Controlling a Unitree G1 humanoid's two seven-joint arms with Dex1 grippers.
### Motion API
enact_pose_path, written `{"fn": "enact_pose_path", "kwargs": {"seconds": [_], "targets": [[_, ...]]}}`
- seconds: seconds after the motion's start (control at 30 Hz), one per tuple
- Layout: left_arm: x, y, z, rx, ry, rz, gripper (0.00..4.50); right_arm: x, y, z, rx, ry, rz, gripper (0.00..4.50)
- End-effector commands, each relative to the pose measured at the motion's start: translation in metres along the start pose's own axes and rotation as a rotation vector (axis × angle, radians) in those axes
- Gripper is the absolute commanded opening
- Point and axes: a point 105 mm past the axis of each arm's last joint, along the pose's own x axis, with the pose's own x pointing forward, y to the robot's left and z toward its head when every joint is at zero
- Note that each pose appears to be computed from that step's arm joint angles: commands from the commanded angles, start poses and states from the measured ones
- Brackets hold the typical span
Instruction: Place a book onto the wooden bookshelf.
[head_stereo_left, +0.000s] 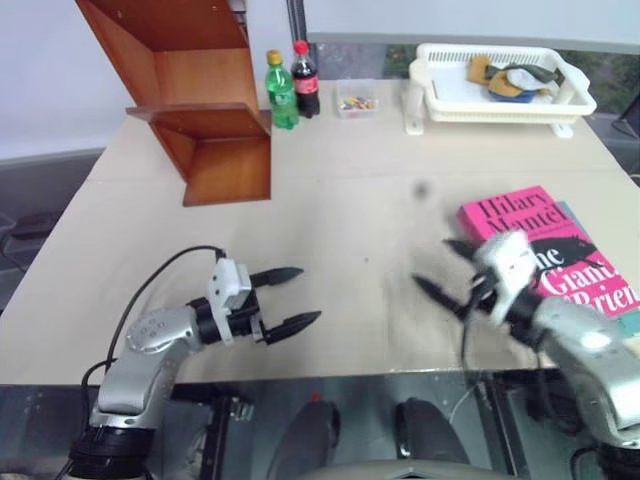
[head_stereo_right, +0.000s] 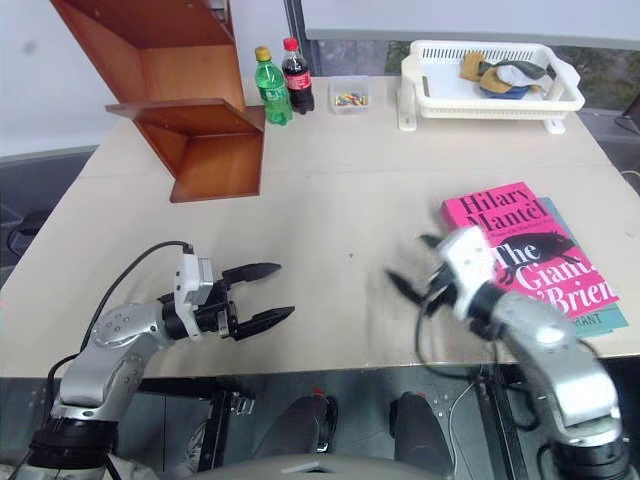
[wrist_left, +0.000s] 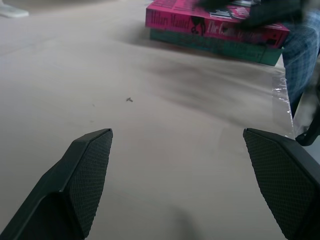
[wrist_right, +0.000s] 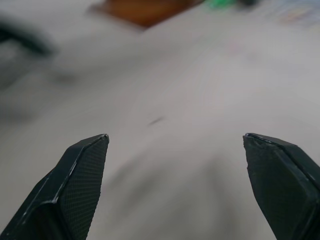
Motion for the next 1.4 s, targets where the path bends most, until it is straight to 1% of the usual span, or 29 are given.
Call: {"fn": "enact_pose_path", "kwargs": {"seconds": [0.03,0.13,0.17,0.2,0.27,0.3,0.37,0.5,0.53,0.73,0.97,1.2,1.4], "targets": [[0.005,0.001,0.013,0.058,-0.038,-0.013,4.5,-0.05,-0.094,0.027,-0.053,-0.061,-0.397,4.41],[0.01,0.003,0.017,0.065,-0.058,-0.025,4.5,-0.101,-0.158,0.026,-0.097,0.015,-0.662,4.41],[0.011,0.004,0.018,0.067,-0.064,-0.029,4.5,-0.111,-0.168,0.024,-0.105,0.038,-0.699,4.41],[0.014,0.004,0.02,0.075,-0.072,-0.036,4.5,-0.123,-0.18,0.019,-0.121,0.074,-0.74,4.18],[0.018,0.003,0.025,0.078,-0.096,-0.056,4.5,-0.139,-0.196,0.006,-0.118,0.134,-0.762,3.64],[0.021,0.003,0.03,0.078,-0.111,-0.074,4.5,-0.149,-0.204,-0.004,-0.135,0.194,-0.768,2.99],[0.022,0.0,0.036,0.071,-0.132,-0.112,4.5,-0.162,-0.214,-0.016,-0.144,0.271,-0.765,2.26],[0.025,-0.006,0.048,0.054,-0.165,-0.195,4.5,-0.178,-0.227,-0.034,-0.193,0.425,-0.709,0.35],[0.025,-0.01,0.052,0.054,-0.177,-0.226,4.5,-0.179,-0.229,-0.039,-0.189,0.453,-0.687,0.09],[0.026,-0.017,0.068,0.057,-0.214,-0.301,4.5,-0.168,-0.224,-0.07,-0.145,0.522,-0.547,0.09],[0.023,-0.021,0.064,0.046,-0.206,-0.33,4.5,-0.136,-0.213,-0.108,-0.097,0.529,-0.433,0.09],[0.019,-0.023,0.068,0.047,-0.211,-0.365,4.5,-0.108,-0.203,-0.118,-0.078,0.524,-0.31,0.09],[0.019,-0.025,0.068,0.058,-0.205,-0.371,4.5,-0.092,-0.19,-0.119,-0.084,0.525,-0.183,0.09]]}}
